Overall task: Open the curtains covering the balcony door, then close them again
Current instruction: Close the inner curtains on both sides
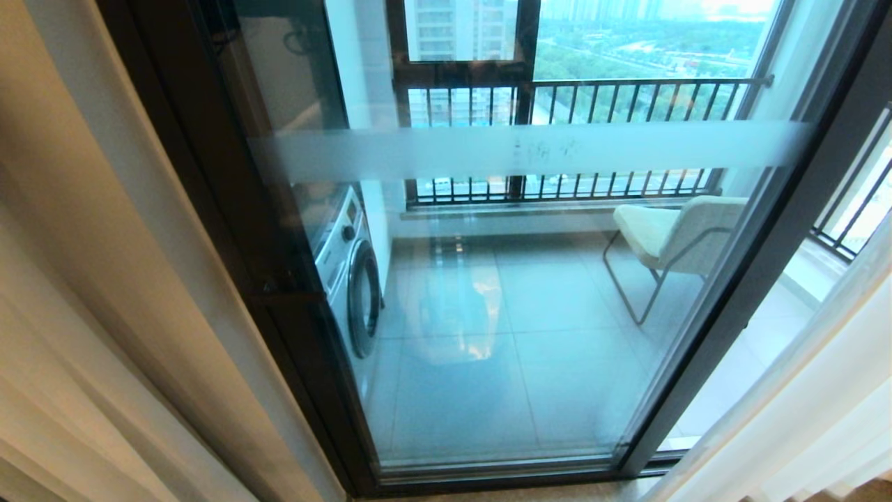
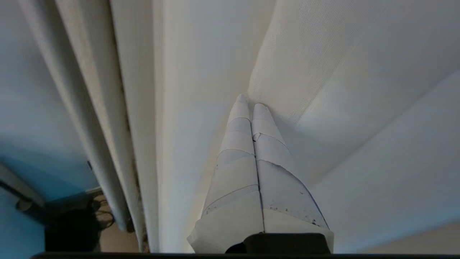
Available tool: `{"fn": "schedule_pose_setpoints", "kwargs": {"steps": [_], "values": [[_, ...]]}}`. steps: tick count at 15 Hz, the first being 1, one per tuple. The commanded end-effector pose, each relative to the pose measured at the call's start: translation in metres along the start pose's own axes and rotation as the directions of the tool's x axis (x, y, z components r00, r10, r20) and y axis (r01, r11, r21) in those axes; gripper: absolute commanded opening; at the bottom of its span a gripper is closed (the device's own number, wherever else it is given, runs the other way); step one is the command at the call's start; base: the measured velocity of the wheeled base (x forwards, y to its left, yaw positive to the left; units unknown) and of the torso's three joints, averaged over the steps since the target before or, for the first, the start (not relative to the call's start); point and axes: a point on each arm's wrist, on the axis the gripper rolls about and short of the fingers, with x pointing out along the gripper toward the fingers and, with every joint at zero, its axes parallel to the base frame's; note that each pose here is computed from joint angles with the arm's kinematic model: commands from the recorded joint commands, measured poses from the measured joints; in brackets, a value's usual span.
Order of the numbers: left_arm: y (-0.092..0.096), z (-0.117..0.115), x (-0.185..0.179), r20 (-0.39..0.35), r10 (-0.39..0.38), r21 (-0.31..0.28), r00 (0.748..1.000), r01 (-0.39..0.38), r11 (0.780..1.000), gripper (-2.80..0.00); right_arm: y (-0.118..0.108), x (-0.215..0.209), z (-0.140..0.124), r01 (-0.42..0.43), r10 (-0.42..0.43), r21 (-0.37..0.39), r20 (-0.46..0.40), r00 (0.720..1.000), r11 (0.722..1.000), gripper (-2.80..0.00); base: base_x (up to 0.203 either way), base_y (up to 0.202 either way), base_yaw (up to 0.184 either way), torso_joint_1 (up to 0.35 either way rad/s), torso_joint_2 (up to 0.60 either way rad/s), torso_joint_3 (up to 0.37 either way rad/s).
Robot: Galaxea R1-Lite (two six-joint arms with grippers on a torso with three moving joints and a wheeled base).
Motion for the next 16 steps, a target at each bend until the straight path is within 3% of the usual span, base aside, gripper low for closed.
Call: {"fn": "schedule_pose_setpoints", "kwargs": {"steps": [1,5,11,16], "values": [[0.012,0.003,-0.02,0.009,-0.002,-0.008,1.0,0.002,1.0,-2.8,0.0,0.0,0.0,-0.001,0.001,-0.001,-0.001,1.0,1.0,-2.8,0.0,0.0,0.0,0.0,0.0,0.0],[0.028,0.008,-0.048,0.028,-0.024,-0.024,0.999,0.025,0.999,-2.8,0.0,0.0,0.0,-0.001,0.001,-0.001,-0.001,1.0,1.0,-2.8,0.0,0.0,0.0,0.0,0.0,0.0],[0.028,0.015,-0.076,0.047,-0.121,-0.044,0.992,0.123,0.991,-2.8,0.0,0.0,0.0,-0.001,0.001,-0.001,-0.001,1.0,1.0,-2.8,0.0,0.0,0.0,0.0,0.0,0.0],[0.03,0.017,-0.083,0.052,-0.14,-0.049,0.989,0.143,0.989,-2.8,0.0,0.0,0.0,-0.001,0.001,-0.001,-0.001,1.0,1.0,-2.8,0.0,0.0,0.0,0.0,0.0,0.0]]}}
